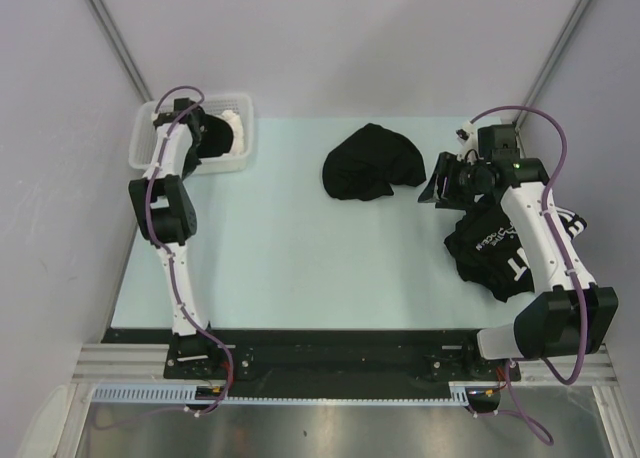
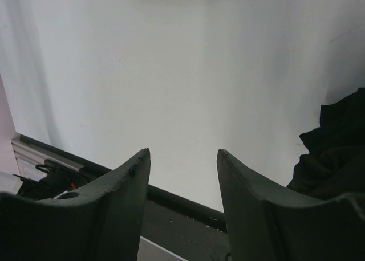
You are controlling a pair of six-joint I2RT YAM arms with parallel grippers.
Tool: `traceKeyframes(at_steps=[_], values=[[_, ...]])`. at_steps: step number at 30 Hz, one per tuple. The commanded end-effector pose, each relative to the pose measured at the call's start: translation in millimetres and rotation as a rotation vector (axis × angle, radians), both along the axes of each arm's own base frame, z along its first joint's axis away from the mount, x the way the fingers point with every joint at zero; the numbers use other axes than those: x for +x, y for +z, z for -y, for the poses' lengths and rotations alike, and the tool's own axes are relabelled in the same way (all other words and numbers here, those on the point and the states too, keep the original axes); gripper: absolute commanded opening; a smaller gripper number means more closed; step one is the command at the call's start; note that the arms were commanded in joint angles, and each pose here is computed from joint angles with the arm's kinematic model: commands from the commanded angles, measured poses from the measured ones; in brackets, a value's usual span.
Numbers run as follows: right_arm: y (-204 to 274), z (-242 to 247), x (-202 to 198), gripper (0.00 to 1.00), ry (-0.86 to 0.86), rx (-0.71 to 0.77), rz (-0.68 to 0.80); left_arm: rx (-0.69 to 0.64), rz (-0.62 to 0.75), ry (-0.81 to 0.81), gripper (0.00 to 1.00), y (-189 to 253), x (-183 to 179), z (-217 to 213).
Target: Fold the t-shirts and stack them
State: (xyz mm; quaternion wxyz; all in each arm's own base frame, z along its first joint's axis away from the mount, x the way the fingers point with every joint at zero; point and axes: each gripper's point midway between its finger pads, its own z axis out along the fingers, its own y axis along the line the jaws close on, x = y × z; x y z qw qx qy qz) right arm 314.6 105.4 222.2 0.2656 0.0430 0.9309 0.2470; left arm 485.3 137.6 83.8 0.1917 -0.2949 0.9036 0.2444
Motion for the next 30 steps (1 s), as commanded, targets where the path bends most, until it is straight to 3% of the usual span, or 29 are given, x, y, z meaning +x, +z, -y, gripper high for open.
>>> traceKeyframes(at_steps=[1, 11, 14, 21, 23, 30], values=[[10, -2, 3, 0.56, 0.003, 0.001, 0.03, -0.048, 0.122, -0.024, 0.0, 12, 29, 7], [10, -16, 37, 0.64, -0.017, 0.021, 0.105, -0.105, 0.053, -0.098, 0.1, 19, -43, 36], [2, -22, 48, 0.65, -0.014, 0.013, 0.111, -0.167, 0.11, -0.159, 0.13, 39, -57, 51], [-31, -43, 76, 0.67, 0.019, -0.034, 0.11, -0.424, 0.299, -0.348, 0.23, 82, -78, 114], [-38, -50, 84, 0.68, 0.032, -0.048, 0.128, -0.556, 0.393, -0.436, 0.25, 103, -87, 147], [-78, -62, 107, 0.67, 0.066, -0.107, 0.127, -0.805, 0.68, -0.677, 0.25, 180, -130, 222]])
